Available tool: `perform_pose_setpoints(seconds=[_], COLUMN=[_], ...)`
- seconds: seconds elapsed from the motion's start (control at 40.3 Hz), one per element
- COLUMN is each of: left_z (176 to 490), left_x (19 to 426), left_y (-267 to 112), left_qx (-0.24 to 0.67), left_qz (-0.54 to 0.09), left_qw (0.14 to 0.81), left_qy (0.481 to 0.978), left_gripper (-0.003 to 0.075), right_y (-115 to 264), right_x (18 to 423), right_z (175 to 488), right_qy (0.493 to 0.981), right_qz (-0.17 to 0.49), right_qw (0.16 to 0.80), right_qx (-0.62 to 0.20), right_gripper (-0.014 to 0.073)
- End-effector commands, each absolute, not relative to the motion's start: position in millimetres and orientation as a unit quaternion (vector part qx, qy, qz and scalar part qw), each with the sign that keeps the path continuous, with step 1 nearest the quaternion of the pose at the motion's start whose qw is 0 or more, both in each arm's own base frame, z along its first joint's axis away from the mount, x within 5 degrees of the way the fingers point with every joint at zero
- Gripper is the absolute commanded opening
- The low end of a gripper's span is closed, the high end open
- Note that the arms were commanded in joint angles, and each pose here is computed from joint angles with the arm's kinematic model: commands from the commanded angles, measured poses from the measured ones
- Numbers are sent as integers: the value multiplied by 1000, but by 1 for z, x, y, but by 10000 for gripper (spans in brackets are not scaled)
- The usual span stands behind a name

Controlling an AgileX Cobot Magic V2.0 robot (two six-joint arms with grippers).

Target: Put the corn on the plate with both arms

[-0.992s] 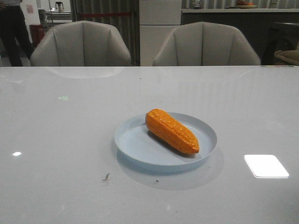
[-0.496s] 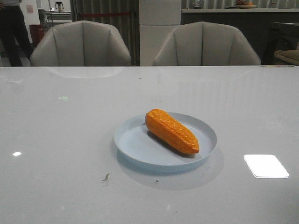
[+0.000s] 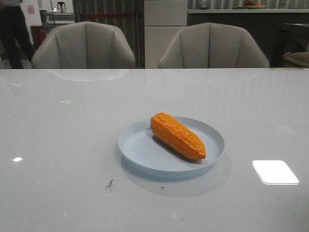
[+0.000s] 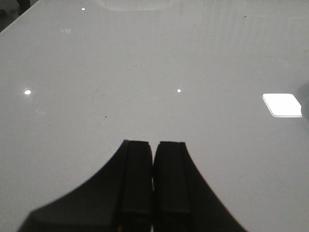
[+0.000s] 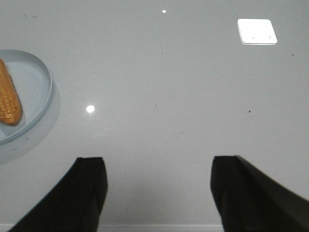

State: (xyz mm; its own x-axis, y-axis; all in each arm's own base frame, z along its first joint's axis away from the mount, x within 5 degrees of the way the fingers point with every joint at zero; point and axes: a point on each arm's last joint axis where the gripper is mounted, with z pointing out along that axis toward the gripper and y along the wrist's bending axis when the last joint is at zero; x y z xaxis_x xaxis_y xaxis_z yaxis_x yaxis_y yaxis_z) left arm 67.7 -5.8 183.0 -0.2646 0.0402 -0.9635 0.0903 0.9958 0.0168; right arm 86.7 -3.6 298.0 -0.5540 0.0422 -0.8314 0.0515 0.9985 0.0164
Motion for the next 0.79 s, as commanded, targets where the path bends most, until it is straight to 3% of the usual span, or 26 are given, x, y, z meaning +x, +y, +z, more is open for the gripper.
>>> perform_pose_setpoints(seconds=[0.0, 0.198, 0.769], left_z=[185, 187, 186], left_x=[64, 56, 56], left_y=[-5, -5, -5], left_qx=[35, 34, 34], left_qz=[-26, -26, -26], left_qw=[658, 686, 682], left_qy=[751, 726, 730], left_gripper=[102, 102, 101], right_y=[-4, -4, -4], right_x=[90, 90, 90], right_z=[312, 312, 312], right_qy=[857, 857, 858], right_qz=[-7, -7, -7], right_qw=[514, 514, 513], right_qx=[28, 28, 28], right_gripper=[562, 562, 562])
